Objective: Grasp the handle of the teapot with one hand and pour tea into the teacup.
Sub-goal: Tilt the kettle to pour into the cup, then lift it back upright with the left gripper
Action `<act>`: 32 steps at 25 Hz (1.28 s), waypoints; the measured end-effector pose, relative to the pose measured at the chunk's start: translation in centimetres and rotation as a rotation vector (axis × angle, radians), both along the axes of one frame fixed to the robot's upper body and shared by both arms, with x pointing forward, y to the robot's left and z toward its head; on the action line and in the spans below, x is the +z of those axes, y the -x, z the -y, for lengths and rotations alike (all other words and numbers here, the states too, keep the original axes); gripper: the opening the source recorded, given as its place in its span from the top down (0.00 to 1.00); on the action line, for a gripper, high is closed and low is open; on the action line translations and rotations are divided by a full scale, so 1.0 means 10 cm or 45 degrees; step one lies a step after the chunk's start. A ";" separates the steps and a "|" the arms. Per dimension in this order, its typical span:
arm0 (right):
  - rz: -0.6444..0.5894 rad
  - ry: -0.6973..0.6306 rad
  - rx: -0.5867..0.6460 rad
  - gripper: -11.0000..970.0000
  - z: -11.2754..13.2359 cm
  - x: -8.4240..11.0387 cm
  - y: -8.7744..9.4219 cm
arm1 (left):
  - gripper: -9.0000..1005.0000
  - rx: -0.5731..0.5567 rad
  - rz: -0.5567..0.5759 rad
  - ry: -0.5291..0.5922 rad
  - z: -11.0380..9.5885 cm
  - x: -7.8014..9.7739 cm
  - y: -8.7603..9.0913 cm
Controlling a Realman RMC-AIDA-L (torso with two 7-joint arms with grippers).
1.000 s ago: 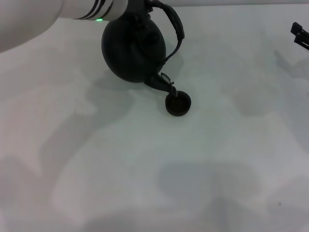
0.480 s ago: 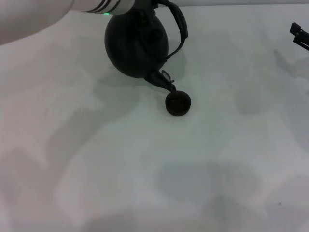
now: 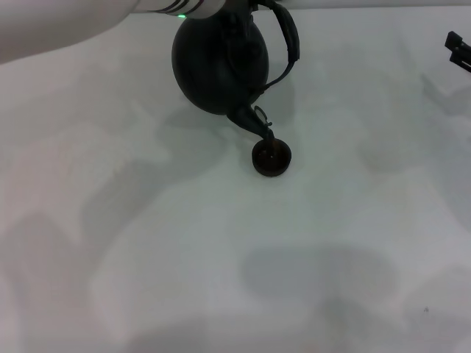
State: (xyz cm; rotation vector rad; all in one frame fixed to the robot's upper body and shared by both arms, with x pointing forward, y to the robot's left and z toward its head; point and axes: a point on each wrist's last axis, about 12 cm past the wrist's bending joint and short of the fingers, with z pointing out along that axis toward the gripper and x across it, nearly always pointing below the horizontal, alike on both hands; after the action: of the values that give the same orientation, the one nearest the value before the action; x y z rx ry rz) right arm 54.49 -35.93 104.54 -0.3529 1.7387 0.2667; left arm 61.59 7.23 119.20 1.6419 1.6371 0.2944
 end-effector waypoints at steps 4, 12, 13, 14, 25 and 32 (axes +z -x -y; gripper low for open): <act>0.013 0.005 -0.011 0.10 0.01 0.01 0.00 | 0.89 -0.015 0.008 -0.017 0.01 0.00 -0.01; 0.016 0.009 -0.026 0.10 0.00 0.02 -0.05 | 0.89 -0.036 0.024 -0.033 0.02 0.03 -0.01; 0.015 0.010 -0.028 0.10 0.00 0.02 -0.06 | 0.89 -0.038 0.026 -0.034 0.03 0.03 -0.02; 0.014 0.011 -0.028 0.10 0.00 0.02 -0.06 | 0.89 -0.038 0.026 -0.034 0.03 0.03 -0.02; 0.006 0.017 -0.048 0.10 0.02 0.02 -0.07 | 0.89 -0.041 0.027 -0.042 0.03 0.02 -0.03; 0.004 0.025 -0.057 0.10 0.02 0.02 -0.09 | 0.89 -0.024 0.020 -0.024 0.02 0.02 -0.03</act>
State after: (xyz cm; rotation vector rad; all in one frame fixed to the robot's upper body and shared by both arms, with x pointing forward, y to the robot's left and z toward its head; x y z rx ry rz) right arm 55.38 -36.15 104.75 -0.3281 1.7450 0.2164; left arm 61.90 7.04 119.37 1.6642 1.6107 0.3129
